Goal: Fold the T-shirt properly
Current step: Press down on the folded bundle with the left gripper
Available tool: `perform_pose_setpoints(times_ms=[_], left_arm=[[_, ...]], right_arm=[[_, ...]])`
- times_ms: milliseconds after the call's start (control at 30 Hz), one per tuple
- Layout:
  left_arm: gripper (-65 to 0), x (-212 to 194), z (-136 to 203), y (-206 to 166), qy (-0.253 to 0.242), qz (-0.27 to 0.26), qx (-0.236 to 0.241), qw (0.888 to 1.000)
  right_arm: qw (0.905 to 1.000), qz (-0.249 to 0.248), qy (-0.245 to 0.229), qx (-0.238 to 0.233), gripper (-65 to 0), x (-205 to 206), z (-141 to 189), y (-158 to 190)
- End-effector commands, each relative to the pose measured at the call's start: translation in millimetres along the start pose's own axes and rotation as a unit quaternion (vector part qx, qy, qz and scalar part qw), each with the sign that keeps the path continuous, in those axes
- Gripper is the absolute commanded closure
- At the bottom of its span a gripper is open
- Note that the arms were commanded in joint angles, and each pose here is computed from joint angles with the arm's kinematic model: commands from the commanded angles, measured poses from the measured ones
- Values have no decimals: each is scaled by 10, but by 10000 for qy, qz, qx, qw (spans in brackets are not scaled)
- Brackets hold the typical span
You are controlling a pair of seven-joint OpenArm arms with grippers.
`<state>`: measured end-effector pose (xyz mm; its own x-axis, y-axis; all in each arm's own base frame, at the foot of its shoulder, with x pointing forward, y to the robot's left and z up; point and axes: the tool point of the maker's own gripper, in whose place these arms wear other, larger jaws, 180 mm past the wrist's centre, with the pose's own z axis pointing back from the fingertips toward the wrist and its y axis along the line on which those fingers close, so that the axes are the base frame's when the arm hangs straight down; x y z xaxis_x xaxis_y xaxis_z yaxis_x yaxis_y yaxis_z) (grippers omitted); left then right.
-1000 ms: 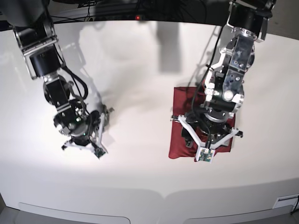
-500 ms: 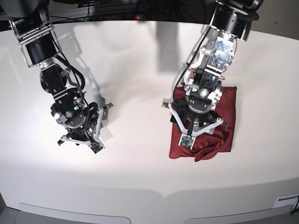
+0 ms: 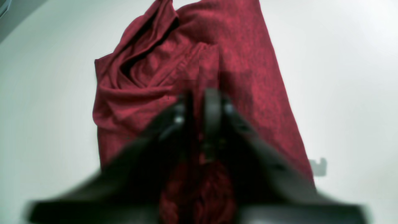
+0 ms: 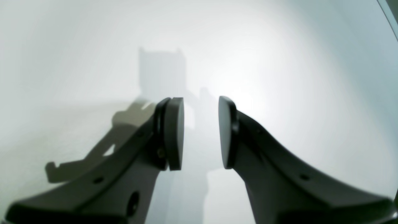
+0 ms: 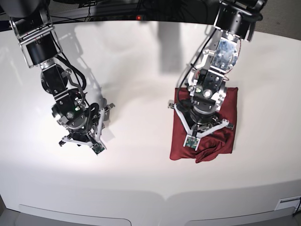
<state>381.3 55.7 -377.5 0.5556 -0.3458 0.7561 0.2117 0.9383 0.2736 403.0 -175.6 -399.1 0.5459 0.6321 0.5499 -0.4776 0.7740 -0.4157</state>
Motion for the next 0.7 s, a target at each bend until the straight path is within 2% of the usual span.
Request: perform_pose_setpoints(times_ms=[0, 233, 433, 667], left_arm=[[0, 234, 13, 58, -340, 8, 90, 9994], [0, 286, 34, 275, -428, -675, 713, 9942], [0, 202, 53, 508, -267, -750, 1185, 9898], [0, -36, 104, 1088, 92, -1096, 1934, 9749]], right_arm=[[9996, -13, -226, -188, -191, 161, 43, -174], [9996, -16, -229, -186, -191, 163, 43, -172], [9996, -16, -229, -186, -191, 163, 43, -172], [9996, -17, -230, -184, -191, 163, 43, -171]])
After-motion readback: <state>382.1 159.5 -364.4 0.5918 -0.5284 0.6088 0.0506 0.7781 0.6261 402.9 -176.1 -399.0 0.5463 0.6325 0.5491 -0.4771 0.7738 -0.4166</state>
